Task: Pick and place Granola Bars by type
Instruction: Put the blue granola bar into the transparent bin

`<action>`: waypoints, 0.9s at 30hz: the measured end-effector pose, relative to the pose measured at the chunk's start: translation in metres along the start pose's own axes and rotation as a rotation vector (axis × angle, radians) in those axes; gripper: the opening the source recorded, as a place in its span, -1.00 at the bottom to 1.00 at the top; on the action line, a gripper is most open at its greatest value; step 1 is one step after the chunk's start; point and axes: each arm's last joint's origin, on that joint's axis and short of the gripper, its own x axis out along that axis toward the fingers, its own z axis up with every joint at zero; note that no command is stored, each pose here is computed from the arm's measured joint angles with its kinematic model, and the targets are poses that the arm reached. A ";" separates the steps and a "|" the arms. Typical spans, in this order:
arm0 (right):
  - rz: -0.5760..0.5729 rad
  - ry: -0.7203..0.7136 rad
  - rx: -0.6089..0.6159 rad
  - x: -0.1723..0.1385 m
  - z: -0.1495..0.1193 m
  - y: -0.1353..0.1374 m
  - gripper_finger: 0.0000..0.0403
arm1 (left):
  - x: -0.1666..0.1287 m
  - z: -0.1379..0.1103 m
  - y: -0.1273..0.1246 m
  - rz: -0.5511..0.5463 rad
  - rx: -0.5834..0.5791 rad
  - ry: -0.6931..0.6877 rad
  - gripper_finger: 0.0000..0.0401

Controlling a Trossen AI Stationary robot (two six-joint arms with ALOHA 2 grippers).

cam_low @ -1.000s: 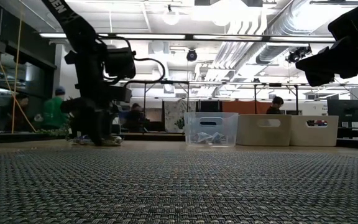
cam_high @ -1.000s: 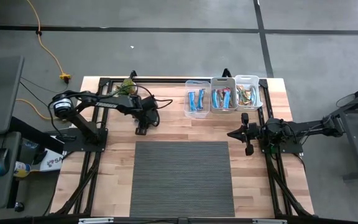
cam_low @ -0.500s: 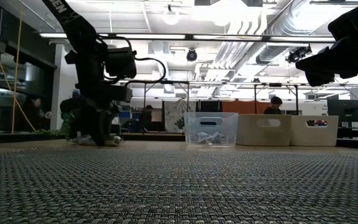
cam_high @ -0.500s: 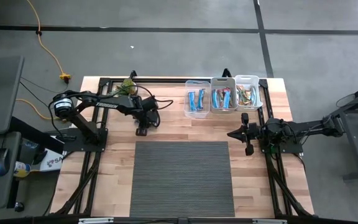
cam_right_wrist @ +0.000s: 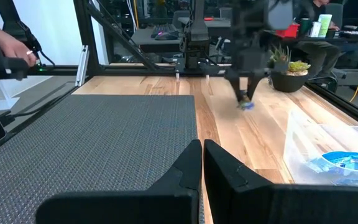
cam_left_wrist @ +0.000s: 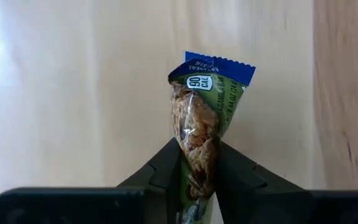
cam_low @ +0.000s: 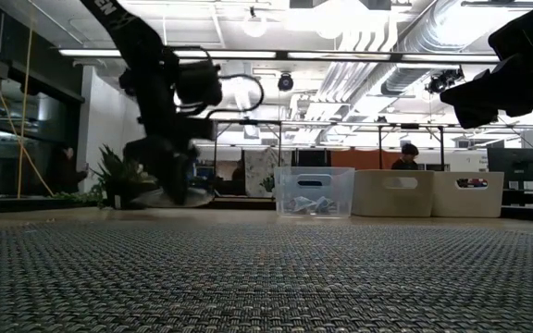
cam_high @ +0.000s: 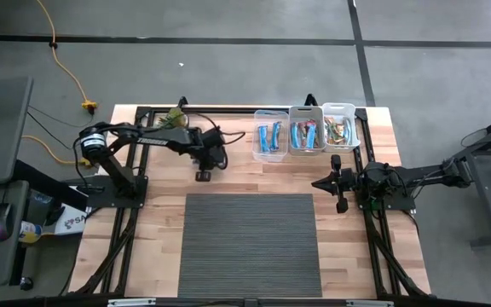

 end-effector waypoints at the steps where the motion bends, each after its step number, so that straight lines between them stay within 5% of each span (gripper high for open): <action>1: 0.000 0.000 0.000 0.000 0.000 0.000 -1.00 | -0.003 0.004 0.002 0.007 0.000 -0.014 -0.62; 12: 0.000 0.000 0.000 0.000 0.000 0.000 -1.00 | -0.050 0.058 0.025 0.061 -0.106 -0.231 -0.62; 27: 0.000 0.000 0.000 0.000 0.000 0.000 -1.00 | -0.171 0.137 0.043 -0.272 -0.190 -0.802 -0.61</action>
